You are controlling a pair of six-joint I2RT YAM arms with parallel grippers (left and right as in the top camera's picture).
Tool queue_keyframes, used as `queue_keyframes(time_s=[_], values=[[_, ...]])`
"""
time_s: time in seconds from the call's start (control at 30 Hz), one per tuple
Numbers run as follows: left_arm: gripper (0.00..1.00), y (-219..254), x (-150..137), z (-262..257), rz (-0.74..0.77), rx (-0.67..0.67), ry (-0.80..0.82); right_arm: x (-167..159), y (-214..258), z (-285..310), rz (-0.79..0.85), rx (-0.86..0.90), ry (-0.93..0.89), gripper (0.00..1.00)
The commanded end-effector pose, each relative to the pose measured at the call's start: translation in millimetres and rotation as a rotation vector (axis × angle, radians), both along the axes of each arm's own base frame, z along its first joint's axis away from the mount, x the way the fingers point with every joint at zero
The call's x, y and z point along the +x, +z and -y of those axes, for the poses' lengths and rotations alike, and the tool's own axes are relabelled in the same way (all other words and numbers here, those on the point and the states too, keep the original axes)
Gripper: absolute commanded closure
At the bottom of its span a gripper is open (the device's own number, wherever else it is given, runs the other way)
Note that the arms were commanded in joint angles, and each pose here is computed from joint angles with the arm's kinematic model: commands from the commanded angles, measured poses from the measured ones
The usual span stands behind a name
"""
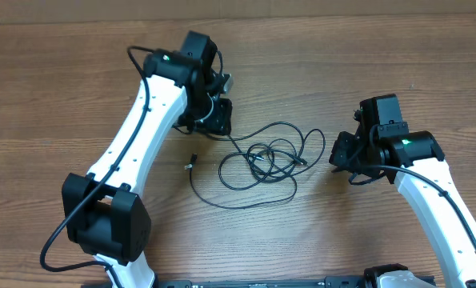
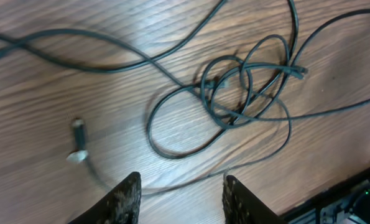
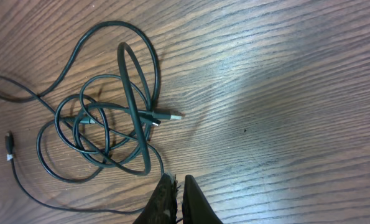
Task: Untangle cables
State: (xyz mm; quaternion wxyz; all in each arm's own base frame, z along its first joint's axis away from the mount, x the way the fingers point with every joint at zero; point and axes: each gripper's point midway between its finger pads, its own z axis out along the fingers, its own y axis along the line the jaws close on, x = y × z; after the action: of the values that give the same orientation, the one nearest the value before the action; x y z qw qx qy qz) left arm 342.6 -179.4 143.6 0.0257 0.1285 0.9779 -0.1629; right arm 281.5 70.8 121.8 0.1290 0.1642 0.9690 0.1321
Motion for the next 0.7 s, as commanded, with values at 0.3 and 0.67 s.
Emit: queue_keyframes(time_s=[0.3,0.67], values=[[0.55,-65.5,-32.5,43.9,-0.064,-0.176,-0.102,5.1,5.9,-0.9,0.017,0.005,-0.004,0.96],[0.41,-98.7,-38.5,60.0,0.01,-0.144,-0.173,5.1,5.9,-0.9,0.017,0.005,-0.004,0.96]])
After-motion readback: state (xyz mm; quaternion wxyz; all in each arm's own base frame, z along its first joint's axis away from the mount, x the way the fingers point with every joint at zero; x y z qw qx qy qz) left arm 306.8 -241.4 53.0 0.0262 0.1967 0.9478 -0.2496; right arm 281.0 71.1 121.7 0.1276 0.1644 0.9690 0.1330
